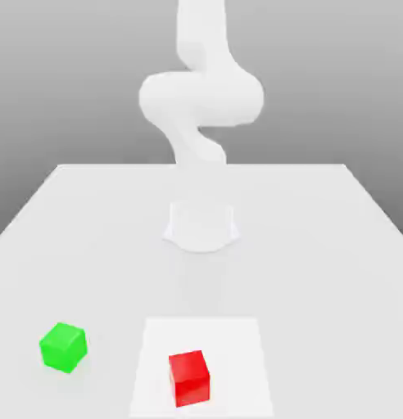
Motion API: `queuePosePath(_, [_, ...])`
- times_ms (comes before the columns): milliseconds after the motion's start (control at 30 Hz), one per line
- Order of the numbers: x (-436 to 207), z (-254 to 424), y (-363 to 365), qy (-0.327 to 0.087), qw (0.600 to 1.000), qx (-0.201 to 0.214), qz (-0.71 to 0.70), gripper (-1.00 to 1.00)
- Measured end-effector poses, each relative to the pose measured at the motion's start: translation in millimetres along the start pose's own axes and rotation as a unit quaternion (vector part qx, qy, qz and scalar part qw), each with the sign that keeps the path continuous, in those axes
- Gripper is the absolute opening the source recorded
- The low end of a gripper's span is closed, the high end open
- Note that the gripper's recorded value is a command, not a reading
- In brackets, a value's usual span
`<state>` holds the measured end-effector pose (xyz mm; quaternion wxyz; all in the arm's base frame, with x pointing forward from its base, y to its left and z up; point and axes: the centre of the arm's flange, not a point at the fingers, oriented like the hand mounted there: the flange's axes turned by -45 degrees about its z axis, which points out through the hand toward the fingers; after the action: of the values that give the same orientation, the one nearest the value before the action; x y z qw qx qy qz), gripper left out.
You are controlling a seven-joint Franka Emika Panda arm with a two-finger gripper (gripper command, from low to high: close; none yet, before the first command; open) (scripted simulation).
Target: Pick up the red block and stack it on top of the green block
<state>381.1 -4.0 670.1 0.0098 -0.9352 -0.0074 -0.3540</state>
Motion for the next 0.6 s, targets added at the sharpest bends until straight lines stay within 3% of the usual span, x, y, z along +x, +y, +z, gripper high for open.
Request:
queuePosePath(300, [-48, 184, 8, -0.137, 0.989, 0.031, -0.039, 0.00])
queuePosePath(600, [-155, 328, 13, -0.268, 0.959, 0.041, -0.081, 0.00])
